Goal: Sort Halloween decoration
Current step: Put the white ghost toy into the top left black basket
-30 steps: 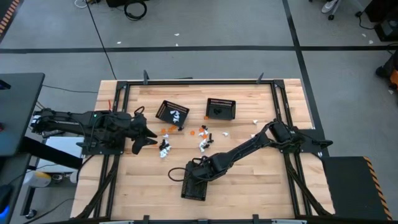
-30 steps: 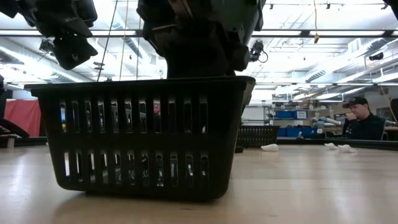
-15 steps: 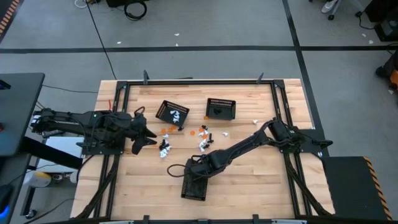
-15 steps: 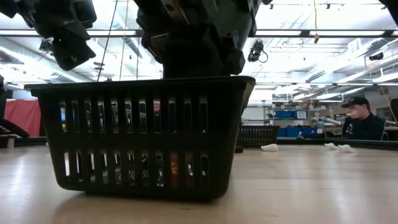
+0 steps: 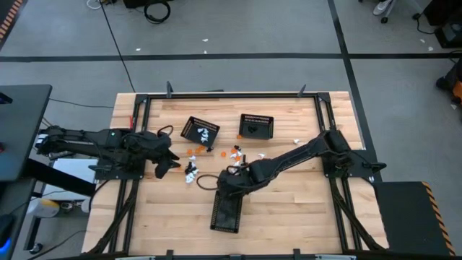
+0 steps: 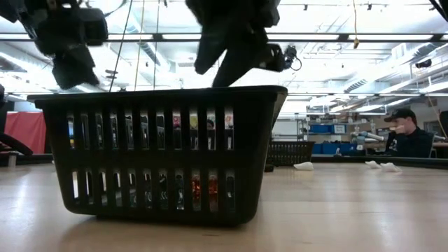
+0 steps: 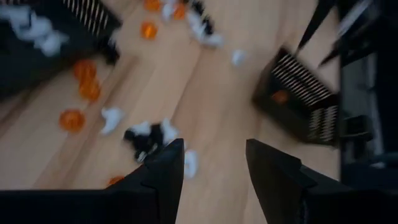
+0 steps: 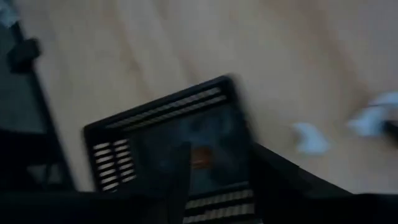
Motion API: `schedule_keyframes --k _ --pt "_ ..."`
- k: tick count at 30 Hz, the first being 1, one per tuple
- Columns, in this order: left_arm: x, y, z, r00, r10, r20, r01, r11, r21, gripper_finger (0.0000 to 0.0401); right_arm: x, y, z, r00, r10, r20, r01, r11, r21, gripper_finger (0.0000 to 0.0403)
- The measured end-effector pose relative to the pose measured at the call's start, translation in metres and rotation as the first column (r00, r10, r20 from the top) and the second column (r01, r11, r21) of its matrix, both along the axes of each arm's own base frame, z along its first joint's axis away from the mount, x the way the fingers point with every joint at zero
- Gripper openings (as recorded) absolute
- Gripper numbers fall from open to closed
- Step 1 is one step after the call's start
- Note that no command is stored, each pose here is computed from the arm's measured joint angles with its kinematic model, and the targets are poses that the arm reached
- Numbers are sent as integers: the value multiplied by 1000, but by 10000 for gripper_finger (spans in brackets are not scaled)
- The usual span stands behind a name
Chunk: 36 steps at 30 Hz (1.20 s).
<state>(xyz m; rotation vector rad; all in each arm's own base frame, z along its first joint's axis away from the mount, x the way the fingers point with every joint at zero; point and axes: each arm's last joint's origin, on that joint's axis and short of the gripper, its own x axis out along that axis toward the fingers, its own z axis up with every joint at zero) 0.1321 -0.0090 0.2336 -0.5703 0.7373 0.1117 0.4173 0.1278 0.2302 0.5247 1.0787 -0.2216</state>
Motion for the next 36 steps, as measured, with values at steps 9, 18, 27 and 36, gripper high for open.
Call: schedule_keyframes --k 9,18,27,36 --pt "33 15 -32 965 125 -231 -124 992 19 174 -16 -31 27 1000 6 -27 -10 986 -167 160" --pt "50 44 -59 875 324 -360 -336 941 30 174 -32 -56 50 994 85 -74 -101 962 -255 160" --pt "52 35 -62 903 154 -402 -199 977 -71 173 -75 -101 96 997 45 -58 -64 920 -387 160" --pt "36 22 -68 827 70 -557 -86 996 -1 173 -126 -131 116 989 -31 142 83 921 -381 160"
